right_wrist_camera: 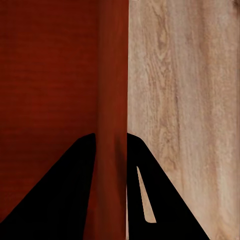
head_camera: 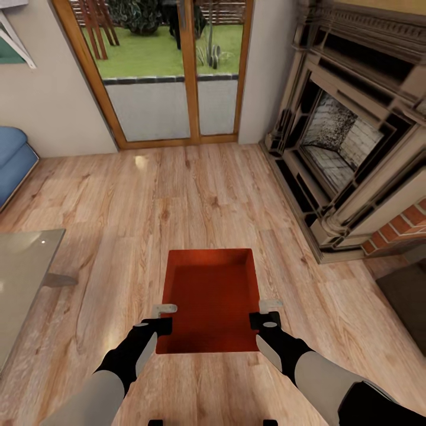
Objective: Move the two storage containers from the living room to the garage. In the garage, place one container on the floor and stack the other container on top of it (either order is fine).
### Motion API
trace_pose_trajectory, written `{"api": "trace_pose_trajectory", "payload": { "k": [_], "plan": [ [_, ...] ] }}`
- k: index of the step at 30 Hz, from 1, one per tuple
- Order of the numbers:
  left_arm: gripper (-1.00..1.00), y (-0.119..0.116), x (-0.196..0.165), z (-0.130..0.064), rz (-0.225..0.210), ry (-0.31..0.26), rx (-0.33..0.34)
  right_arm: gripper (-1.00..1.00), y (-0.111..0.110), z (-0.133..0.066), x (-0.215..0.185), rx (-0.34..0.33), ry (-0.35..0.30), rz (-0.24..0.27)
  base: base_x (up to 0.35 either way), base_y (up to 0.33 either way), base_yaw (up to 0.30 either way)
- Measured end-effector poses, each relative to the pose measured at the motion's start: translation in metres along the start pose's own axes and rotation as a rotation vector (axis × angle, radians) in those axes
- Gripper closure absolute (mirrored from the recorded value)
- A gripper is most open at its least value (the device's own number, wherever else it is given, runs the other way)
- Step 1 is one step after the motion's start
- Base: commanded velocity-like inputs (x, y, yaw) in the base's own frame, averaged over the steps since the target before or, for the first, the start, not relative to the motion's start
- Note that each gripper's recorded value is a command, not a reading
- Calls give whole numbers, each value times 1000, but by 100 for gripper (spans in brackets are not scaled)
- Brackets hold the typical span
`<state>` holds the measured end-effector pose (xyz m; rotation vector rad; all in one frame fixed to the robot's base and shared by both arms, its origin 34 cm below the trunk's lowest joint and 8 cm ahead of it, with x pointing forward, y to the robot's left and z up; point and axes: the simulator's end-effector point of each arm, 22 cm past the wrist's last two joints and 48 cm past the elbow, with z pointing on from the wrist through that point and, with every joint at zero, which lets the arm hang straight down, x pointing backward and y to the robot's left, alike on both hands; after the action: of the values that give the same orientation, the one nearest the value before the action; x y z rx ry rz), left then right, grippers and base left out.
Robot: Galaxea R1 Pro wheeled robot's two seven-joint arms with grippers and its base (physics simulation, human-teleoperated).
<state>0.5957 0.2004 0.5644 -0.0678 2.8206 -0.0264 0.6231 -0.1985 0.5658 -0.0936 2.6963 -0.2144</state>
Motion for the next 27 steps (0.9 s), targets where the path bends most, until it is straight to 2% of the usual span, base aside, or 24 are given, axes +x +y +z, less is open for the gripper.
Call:
{"api": "trace_pose_trajectory", "payload": {
  "k": [27],
  "plan": [
    [100, 0, -1, -28, 0, 1, 0, 100, -4, -28, -4, 1, 1, 0, 0, 0, 0]
  ]
}}
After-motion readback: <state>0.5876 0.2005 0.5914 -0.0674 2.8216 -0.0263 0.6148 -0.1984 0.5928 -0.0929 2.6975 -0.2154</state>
